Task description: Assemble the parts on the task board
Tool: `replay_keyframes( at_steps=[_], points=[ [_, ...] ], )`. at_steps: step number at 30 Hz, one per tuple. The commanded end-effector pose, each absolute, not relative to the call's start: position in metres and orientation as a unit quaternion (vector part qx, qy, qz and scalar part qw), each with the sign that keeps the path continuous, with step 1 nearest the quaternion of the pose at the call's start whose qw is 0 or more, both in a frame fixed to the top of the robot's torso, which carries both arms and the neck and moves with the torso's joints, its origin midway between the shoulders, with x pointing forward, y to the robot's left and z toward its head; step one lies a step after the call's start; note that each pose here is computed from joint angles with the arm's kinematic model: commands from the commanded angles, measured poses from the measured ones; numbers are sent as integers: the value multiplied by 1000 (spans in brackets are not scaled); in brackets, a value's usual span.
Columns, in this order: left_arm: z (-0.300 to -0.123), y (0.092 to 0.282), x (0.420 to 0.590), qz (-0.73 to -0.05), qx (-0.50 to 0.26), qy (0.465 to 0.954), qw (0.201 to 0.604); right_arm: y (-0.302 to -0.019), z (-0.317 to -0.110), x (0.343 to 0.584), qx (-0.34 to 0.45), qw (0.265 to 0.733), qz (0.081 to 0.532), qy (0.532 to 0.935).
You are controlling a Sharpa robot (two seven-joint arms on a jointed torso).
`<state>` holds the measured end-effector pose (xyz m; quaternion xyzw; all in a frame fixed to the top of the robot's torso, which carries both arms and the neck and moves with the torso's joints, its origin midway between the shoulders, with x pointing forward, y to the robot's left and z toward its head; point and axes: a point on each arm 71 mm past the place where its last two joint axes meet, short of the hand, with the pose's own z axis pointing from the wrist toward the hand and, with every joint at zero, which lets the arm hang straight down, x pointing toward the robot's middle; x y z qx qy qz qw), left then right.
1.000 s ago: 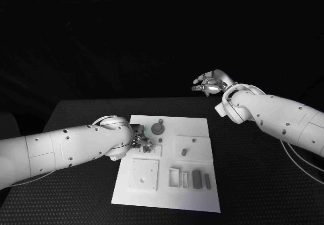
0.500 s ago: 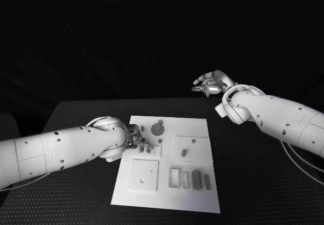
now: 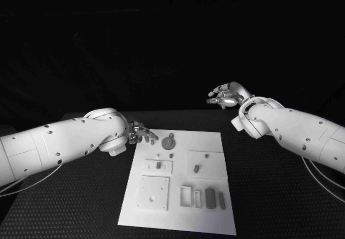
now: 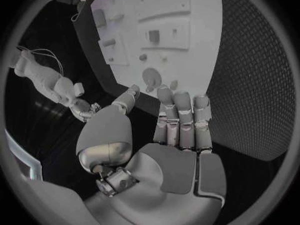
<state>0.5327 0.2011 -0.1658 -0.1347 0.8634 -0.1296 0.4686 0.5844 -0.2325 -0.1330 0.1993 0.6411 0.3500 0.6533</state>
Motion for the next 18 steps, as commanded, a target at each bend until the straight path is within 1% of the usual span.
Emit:
replay_keyframes(
  at_steps=[1, 5, 10, 13, 18],
  points=[
    [-160, 202, 543, -146, -145, 852, 481, -232, -133, 584, 193, 652, 351, 644],
    [-160, 204, 557, -133, -152, 848, 490, -231, -134, 585, 192, 651, 351, 645],
    [-161, 202, 571, -118, -154, 846, 497, -229, -134, 585, 190, 651, 352, 645],
    [-162, 200, 579, -109, -151, 850, 493, -229, -134, 584, 190, 650, 352, 646],
    [-165, 200, 586, -93, -144, 859, 483, -227, -134, 584, 189, 650, 353, 646]
  ],
)
